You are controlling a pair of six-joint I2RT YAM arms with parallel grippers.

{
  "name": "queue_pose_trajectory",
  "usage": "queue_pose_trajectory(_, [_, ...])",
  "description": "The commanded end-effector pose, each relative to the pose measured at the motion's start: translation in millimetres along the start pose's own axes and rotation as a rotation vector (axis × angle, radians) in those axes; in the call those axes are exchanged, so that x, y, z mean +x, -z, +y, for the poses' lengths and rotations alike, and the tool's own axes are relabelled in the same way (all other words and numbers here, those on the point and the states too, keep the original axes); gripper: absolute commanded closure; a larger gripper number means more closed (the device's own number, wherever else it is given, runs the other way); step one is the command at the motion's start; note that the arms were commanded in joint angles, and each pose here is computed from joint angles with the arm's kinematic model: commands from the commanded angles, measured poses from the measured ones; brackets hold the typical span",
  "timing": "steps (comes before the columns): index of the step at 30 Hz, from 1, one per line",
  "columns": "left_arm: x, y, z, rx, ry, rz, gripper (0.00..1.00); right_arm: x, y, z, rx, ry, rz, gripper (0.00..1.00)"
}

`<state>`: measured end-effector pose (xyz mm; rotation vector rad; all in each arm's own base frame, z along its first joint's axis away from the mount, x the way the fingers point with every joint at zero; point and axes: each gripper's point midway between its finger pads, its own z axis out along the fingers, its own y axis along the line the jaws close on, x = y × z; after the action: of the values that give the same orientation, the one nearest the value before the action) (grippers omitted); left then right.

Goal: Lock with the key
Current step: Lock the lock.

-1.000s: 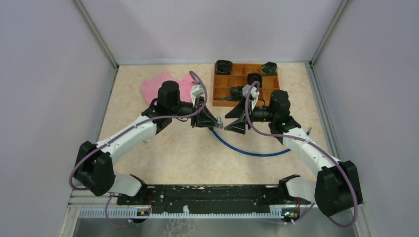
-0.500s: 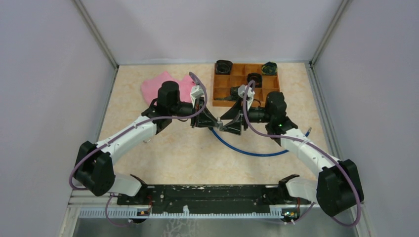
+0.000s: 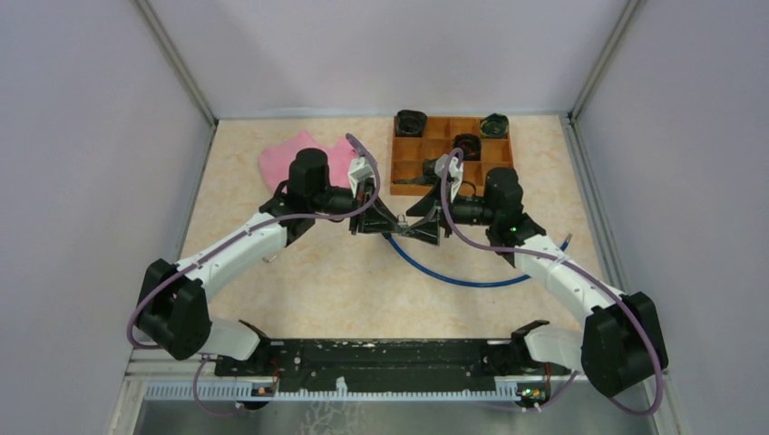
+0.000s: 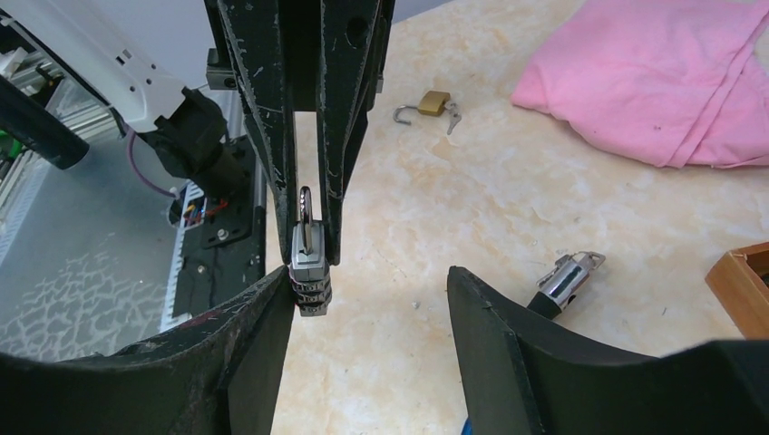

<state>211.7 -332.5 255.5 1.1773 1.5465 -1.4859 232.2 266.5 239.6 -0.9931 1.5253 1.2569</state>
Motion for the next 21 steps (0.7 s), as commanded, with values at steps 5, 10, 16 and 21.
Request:
queue_pose_trajectory(5, [-5,4,-17,0.070,-0.087,-0.001,1.00,-29,5,-19,0.068,0.050,-0.051,0.39])
queue_pose_trajectory(10, [-5,4,-21,0.089,-0.103,0.005,1.00,-29,8,-29,0.110,0.035,-0.056,0.41])
queue_pose_trajectory(16, [-6,5,-24,0.098,-0.115,0.008,1.00,-29,14,-38,0.141,0.035,-0.054,0.42])
queue_pose_trajectory(21, [-6,5,-24,0.097,-0.119,0.008,1.00,-29,16,-37,0.134,0.040,-0.053,0.42])
